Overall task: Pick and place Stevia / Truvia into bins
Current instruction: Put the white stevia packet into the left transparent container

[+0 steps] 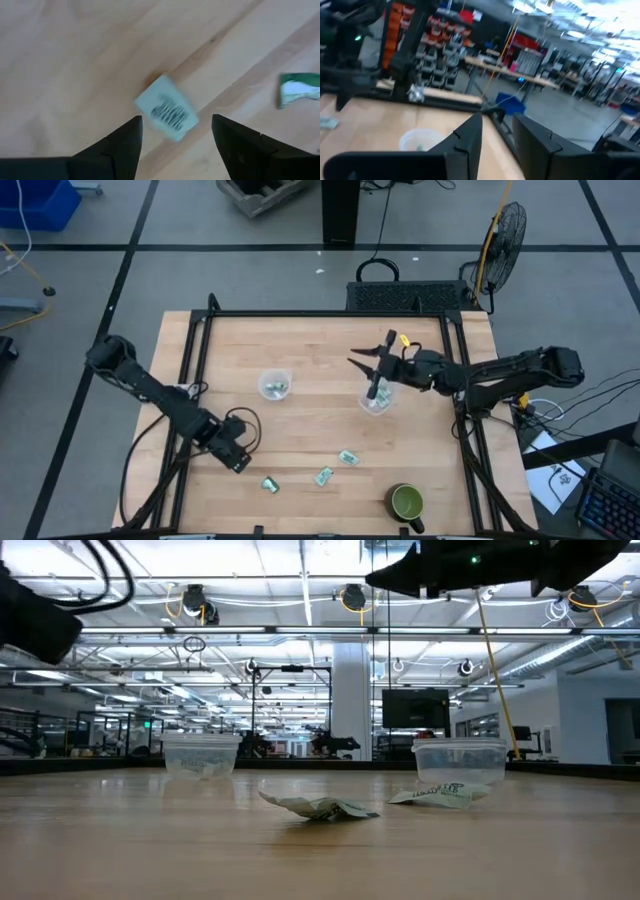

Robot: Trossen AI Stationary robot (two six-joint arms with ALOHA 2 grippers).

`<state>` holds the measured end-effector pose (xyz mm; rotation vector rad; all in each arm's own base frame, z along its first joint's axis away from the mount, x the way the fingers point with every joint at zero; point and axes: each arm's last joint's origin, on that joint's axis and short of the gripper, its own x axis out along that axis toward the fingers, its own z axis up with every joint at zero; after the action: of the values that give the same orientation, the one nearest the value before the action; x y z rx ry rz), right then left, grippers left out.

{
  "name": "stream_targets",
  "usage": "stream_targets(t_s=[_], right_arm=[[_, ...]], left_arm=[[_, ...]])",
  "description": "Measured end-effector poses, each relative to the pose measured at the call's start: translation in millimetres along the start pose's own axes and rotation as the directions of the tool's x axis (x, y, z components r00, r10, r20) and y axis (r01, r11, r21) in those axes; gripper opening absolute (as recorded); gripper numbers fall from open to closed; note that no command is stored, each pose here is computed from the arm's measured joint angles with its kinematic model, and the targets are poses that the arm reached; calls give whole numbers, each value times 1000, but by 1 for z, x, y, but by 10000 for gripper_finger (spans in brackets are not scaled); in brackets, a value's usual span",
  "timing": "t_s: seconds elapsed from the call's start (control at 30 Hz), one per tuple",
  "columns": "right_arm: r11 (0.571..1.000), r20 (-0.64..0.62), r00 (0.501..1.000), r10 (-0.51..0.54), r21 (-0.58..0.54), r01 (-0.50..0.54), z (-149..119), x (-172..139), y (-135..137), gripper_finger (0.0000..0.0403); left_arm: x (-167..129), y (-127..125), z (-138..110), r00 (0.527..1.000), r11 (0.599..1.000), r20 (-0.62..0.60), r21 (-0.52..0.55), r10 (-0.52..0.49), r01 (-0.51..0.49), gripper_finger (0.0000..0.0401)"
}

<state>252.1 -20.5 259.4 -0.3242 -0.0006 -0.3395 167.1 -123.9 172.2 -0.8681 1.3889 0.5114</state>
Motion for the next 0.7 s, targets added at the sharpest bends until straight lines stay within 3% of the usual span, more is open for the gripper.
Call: stream_targets(t_s=[0.23, 0.7], right_arm=[[998, 99, 993, -60, 3, 60, 9, 1, -9, 100], [993, 123, 986, -115, 33, 111, 9, 2, -21, 100]], left_arm=[[2, -2, -20, 999, 993, 40, -116, -12, 17, 246], [42, -10, -34, 994, 986, 53, -142, 97, -89, 246]])
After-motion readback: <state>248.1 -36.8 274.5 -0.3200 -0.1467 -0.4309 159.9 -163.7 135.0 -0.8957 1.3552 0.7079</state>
